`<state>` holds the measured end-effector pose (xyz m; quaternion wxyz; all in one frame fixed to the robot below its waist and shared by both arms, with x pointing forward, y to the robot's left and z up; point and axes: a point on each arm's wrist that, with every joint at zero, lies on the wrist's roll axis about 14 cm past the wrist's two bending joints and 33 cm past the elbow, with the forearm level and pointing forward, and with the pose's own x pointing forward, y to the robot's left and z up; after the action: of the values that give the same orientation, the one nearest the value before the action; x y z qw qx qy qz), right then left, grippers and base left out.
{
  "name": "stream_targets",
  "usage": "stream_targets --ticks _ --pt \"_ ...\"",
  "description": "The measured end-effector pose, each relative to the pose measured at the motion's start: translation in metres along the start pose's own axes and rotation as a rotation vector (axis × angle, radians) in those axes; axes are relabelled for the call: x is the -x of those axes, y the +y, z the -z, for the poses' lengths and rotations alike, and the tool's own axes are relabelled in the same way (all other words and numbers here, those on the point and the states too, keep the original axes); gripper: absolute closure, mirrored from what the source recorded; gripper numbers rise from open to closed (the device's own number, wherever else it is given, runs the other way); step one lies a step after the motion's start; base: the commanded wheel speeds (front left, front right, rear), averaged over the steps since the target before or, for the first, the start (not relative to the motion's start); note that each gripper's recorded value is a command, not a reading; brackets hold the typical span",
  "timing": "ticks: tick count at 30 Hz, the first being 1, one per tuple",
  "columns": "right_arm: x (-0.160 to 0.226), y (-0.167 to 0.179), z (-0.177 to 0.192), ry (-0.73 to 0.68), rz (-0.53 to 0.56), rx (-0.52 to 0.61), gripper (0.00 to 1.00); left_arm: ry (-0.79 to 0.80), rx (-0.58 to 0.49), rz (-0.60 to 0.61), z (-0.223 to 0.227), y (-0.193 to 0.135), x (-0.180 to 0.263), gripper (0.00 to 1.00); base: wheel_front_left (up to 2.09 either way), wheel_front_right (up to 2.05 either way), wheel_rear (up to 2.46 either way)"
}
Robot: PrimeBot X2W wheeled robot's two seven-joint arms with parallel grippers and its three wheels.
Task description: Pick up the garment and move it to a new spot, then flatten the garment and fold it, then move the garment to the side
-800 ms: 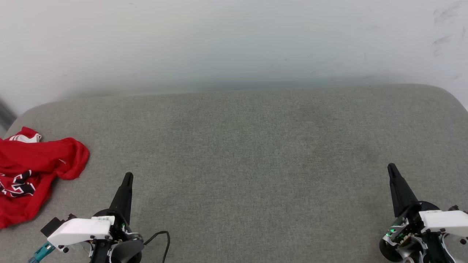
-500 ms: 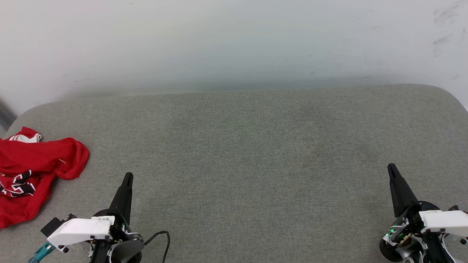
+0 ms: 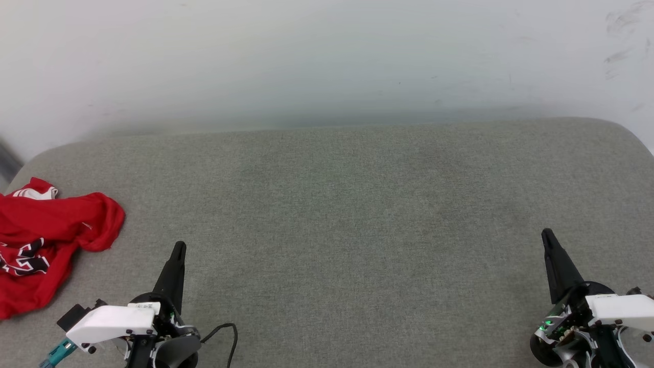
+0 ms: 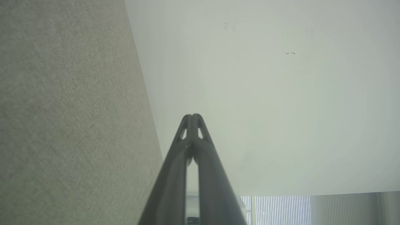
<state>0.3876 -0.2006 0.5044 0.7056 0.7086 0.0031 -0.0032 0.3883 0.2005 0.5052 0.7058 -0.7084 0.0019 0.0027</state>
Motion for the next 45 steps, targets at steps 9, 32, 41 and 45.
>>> stream_targets --ticks 9,32,41,45 --pt "0.007 -0.016 0.000 -0.002 0.048 -0.004 0.00 0.000 0.005 -0.047 0.001 0.016 0.007 0.00 0.00 0.00 0.00" --pt "0.014 -0.008 -0.011 -0.063 0.034 0.324 0.00 -0.066 -0.332 -0.100 -0.008 0.010 0.012 0.00 0.00 0.00 0.00" --pt "0.014 0.009 -0.002 -0.051 -0.018 0.550 0.00 -0.075 -0.537 -0.138 -0.005 0.009 0.015 0.00 0.00 0.00 0.00" --pt "0.014 0.014 0.004 -0.039 -0.040 0.655 0.00 -0.084 -0.632 -0.150 -0.003 0.008 0.015 0.00 0.00 0.00 0.00"
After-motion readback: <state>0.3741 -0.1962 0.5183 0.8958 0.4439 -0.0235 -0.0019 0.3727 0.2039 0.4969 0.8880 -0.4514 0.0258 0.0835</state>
